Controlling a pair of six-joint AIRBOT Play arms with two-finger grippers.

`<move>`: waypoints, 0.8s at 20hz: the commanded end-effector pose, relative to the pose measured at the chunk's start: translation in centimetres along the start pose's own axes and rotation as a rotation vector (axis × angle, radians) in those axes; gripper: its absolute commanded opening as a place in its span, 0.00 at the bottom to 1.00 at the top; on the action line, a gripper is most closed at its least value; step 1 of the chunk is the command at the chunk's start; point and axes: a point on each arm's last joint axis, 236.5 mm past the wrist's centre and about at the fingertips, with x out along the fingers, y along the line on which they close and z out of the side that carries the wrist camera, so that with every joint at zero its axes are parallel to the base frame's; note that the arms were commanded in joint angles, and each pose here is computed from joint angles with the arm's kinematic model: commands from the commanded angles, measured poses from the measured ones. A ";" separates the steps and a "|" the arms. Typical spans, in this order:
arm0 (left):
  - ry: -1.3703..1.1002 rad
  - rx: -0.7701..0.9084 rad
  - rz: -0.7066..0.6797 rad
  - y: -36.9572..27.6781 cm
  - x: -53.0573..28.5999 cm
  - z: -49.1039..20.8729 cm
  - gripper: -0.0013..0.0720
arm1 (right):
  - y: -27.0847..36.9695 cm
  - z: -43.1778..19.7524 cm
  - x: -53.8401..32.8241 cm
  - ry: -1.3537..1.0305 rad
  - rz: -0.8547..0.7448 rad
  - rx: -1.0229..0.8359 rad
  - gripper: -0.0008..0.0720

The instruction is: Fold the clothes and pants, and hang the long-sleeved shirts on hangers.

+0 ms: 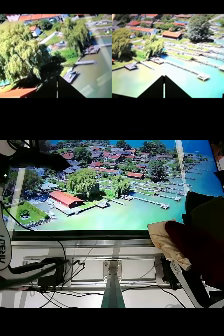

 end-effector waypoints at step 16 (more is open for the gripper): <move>-0.001 0.000 0.001 0.0 -0.1 0.0 0.03 | 0.2 -1.4 5.0 0.161 0.013 -0.129 0.03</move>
